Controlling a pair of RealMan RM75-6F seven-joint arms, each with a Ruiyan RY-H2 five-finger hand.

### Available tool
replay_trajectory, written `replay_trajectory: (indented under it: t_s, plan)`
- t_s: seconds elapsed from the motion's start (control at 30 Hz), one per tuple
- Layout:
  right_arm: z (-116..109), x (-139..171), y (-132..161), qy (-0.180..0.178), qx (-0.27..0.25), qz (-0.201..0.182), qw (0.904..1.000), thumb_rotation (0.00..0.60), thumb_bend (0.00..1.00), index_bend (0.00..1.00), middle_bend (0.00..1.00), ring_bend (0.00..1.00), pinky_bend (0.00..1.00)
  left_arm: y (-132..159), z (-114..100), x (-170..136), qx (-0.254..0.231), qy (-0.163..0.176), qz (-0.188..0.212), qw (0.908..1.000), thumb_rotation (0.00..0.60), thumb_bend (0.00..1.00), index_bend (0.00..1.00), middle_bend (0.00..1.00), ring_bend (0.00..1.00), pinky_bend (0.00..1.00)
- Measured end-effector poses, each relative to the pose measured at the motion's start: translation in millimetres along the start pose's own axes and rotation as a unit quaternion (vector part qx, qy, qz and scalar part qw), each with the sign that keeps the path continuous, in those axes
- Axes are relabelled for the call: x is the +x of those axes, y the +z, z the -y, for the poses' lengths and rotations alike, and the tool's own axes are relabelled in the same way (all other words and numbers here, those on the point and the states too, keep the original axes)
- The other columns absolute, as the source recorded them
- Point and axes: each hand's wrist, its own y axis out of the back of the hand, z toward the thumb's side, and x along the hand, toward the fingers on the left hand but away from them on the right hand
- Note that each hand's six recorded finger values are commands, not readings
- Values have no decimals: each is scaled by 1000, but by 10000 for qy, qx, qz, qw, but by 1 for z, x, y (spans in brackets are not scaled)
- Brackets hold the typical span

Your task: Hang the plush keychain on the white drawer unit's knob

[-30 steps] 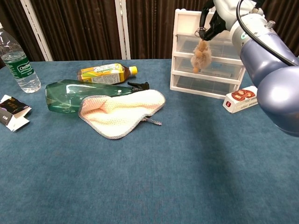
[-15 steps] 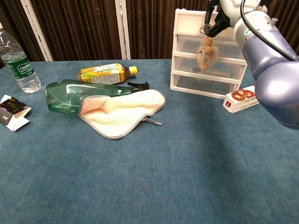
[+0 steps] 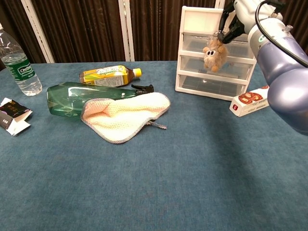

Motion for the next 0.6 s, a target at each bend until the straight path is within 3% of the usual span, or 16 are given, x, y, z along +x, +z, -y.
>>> replay_trajectory:
  t_s: [0.23,0.47,0.6]
  plan:
    - [5,6,-2,53,-46,12,10000,600,348,557,1000,1000,920,1,0,0,0,4,13,10000,600,99,0,0,0,0]
    - [10,16,-3,149,-85,-21,9999,600,216,200,1000,1000,888,1,-1,1,-2,17,22,10000,600,100,0,0,0,0]
    - [9,21,-5,143,-75,-51,9999,600,186,103,1000,1000,878,2,-1,1,-11,26,45,10000,600,98,0,0,0,0]
